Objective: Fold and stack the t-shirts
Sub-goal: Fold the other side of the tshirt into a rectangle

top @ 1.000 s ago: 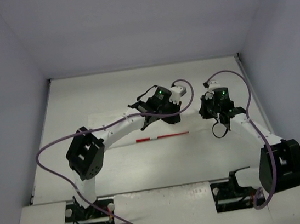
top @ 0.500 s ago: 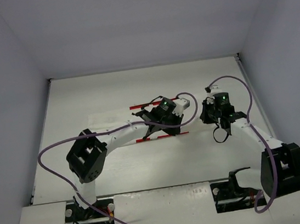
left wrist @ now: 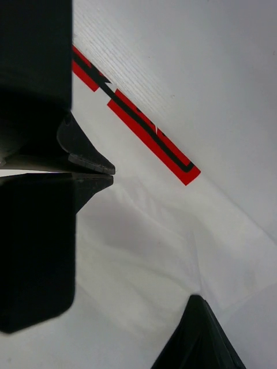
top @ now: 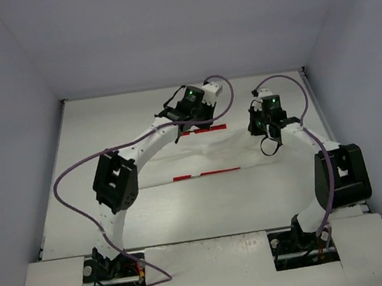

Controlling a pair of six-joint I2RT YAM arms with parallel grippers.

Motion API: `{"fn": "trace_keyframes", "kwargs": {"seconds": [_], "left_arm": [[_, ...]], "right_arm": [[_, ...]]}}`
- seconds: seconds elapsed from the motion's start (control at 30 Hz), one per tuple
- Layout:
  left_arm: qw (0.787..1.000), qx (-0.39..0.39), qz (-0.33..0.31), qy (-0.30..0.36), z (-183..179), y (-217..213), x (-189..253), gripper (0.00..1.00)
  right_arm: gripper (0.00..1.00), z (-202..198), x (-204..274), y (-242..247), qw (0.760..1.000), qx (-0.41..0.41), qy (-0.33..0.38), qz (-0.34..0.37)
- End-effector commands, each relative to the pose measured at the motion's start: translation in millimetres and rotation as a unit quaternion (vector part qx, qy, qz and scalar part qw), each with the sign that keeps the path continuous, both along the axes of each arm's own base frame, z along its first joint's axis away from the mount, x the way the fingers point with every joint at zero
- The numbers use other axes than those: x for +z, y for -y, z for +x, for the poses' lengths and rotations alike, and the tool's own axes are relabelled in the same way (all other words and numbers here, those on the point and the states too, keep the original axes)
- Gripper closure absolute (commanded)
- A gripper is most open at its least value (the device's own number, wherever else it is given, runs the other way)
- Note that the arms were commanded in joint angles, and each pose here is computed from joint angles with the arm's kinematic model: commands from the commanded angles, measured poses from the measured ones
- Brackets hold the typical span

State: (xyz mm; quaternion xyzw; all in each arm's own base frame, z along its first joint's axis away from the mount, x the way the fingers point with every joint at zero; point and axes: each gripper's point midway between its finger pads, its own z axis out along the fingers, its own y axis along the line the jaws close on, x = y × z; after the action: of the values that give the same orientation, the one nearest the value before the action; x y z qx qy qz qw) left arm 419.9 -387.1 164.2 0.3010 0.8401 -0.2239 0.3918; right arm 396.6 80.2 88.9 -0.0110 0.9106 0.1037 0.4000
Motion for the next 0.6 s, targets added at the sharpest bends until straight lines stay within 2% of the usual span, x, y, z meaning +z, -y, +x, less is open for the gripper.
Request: {"fn": "trace_keyframes", "kwargs": {"seconds": [0.0,0.17,0.3,0.37,0.43,0.57], "left_arm": [[1.0,-0.023,0.01,0.013,5.9,14.1,-8.9,1.0],[1.0,-0.016,-0.008,-0.012,4.0,16.7,-22.0,1.0],[0.999,0.01,-0.031,-0.013,4.3,8.3,-13.4,0.99],[0.999,0.025,-0.032,-0.01,5.0,3.3,-10.2,0.89],[0.998,0.039,-0.036,-0.021,4.4,-0.4,-14.3,0.69],[0.994,0.056,-0.063,-0.067,-4.0,3.0,-22.7,0.52]], "right_arm": [[1.0,35.9,23.0,-3.8,0.999,0.007,0.046,-0.003],[1.0,46.6,25.7,-11.2,0.998,0.033,0.053,-0.008],[1.0,52.6,38.4,-16.8,0.995,0.066,0.076,-0.017],[1.0,55.5,43.9,-16.5,0.993,0.073,0.088,-0.023],[1.0,56.5,46.2,-18.9,0.992,0.085,0.095,-0.025],[1.0,40.4,27.3,-20.1,0.994,0.083,0.07,-0.017]]}}
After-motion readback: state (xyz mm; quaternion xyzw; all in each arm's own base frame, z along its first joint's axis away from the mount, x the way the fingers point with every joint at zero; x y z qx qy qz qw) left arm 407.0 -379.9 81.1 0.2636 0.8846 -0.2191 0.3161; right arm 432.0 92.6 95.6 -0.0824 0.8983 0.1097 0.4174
